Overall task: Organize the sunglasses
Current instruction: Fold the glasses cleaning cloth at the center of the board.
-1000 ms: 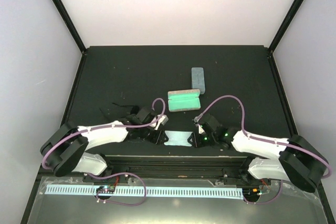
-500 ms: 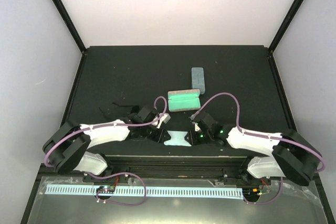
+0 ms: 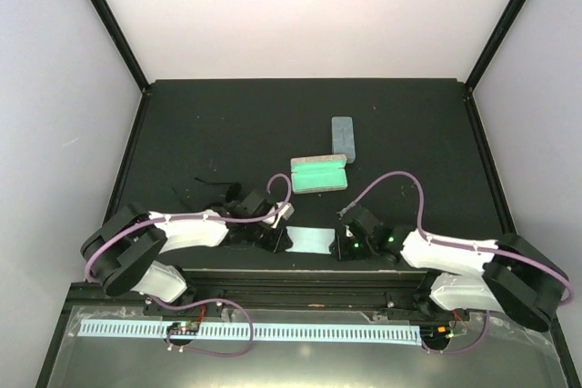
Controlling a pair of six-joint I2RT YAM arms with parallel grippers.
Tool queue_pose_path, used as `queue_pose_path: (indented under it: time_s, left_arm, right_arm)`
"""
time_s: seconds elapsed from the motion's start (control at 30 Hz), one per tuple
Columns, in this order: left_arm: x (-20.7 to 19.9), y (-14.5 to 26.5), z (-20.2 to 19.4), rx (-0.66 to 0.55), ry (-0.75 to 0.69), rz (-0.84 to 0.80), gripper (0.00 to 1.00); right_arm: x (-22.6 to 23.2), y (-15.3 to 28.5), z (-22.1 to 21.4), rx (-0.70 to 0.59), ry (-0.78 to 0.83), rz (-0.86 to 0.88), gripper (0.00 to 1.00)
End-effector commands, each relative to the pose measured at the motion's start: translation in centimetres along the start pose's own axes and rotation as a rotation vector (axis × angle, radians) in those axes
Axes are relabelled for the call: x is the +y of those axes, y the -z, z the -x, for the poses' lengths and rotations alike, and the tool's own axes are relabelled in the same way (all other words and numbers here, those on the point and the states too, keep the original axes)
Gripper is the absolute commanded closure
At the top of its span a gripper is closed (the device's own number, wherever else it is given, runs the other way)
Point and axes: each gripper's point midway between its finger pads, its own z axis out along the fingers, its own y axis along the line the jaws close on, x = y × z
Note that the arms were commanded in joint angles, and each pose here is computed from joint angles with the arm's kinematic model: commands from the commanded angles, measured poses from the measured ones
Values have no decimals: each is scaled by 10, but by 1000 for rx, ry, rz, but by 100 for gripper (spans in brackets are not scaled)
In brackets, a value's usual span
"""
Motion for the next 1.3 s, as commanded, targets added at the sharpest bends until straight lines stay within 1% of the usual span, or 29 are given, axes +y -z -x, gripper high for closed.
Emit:
queue_pose_path:
  time_s: [0.0,0.07,0.17,0.23,0.33,0.47,0.57,0.7,0.83,1.03,1.27]
  left_arm:
    - [17,4,-13,22,21,89,89]
    - [-3,13,2,-29,-2,19,89]
    - [-36,29,36,-144,-34,-83,87]
    - [-41,32,53,-196,-35,-76,86]
    - [-29,28,67,-227,7,5,88]
    - [-21,11,67,-205,45,15,92]
    - [-16,3,63,-185,67,15,94]
    - [-15,-2,60,-175,74,8,94]
    - [-6,-11,56,-154,86,31,94]
    - [9,-17,51,-139,109,88,95]
    - [31,-12,40,-129,120,198,95]
  right_arm:
    - [-28,18,-3,-38,-35,-133,80]
    - [-19,27,12,-99,-20,-120,79]
    - [4,31,33,-152,-2,-68,79]
    - [21,28,48,-173,3,-30,79]
    - [38,16,63,-185,-8,5,80]
    - [46,-6,74,-171,-41,7,86]
    - [49,-20,71,-130,-48,18,89]
    - [49,-33,63,-85,-49,34,89]
    - [47,-39,60,-68,-44,29,89]
    - [31,-43,58,-72,-60,-43,89]
    - [11,-36,51,-72,-71,-129,89]
